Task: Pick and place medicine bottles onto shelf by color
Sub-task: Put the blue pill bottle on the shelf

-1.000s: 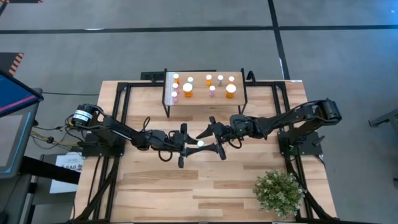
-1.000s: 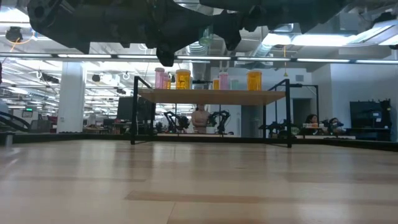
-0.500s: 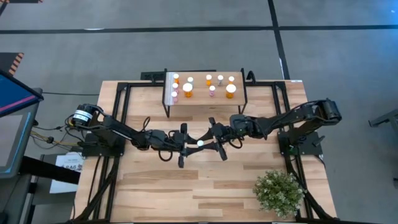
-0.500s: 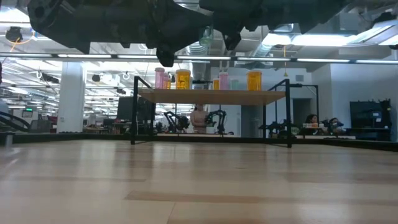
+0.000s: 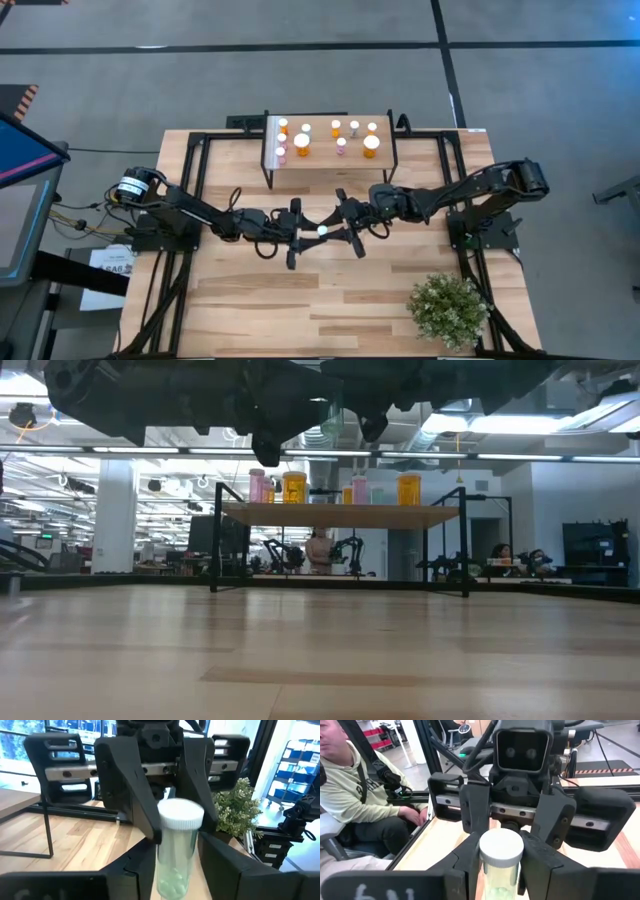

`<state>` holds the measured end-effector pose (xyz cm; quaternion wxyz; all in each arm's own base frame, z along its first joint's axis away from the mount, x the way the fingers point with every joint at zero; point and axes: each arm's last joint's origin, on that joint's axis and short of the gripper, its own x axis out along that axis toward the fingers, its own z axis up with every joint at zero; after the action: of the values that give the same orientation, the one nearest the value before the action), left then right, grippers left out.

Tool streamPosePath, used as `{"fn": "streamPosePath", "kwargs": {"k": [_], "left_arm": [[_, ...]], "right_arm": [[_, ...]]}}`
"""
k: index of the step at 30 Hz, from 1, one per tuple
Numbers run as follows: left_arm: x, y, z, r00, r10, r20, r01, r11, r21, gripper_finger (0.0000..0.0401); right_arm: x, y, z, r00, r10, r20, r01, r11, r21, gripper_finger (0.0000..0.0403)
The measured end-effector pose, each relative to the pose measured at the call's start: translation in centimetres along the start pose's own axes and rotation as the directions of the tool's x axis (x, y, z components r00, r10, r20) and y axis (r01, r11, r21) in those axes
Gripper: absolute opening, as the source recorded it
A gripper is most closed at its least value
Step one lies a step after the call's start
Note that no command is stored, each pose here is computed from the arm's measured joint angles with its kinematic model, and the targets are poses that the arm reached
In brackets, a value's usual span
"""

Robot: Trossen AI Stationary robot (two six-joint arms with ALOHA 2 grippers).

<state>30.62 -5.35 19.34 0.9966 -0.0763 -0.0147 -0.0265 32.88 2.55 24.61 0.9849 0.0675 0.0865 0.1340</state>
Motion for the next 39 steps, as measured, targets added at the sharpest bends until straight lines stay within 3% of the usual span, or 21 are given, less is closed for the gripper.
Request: {"fn": "streamPosePath", "kwargs": {"k": [9,20,28,39], "left_arm": [[0.0,0.1,-0.3,0.999,0.028,-0.024,-0.029,1.000,-0.012,0.0188],[-1.5,0.6,0.8,0.964,0.216,-0.153,-0.214,0.976,0.030,0.0246],[-2.1,-0.4,1.3,0.960,0.231,-0.159,-0.227,0.973,0.048,0.0267],[-2.3,-1.0,1.2,0.956,0.246,-0.161,-0.239,0.969,0.063,0.0267]], "right_arm": [[-0.3,-0.9,0.3,1.000,-0.028,0.009,0.028,1.000,0.001,0.0137],[-2.5,-3.5,2.4,0.987,-0.133,0.092,0.138,0.989,-0.054,0.0139],[-4.6,-7.7,3.5,0.925,-0.341,0.167,0.359,0.929,-0.089,0.0138],[-6.4,-11.5,5.3,0.869,-0.460,0.182,0.478,0.875,-0.071,0.0143]]}}
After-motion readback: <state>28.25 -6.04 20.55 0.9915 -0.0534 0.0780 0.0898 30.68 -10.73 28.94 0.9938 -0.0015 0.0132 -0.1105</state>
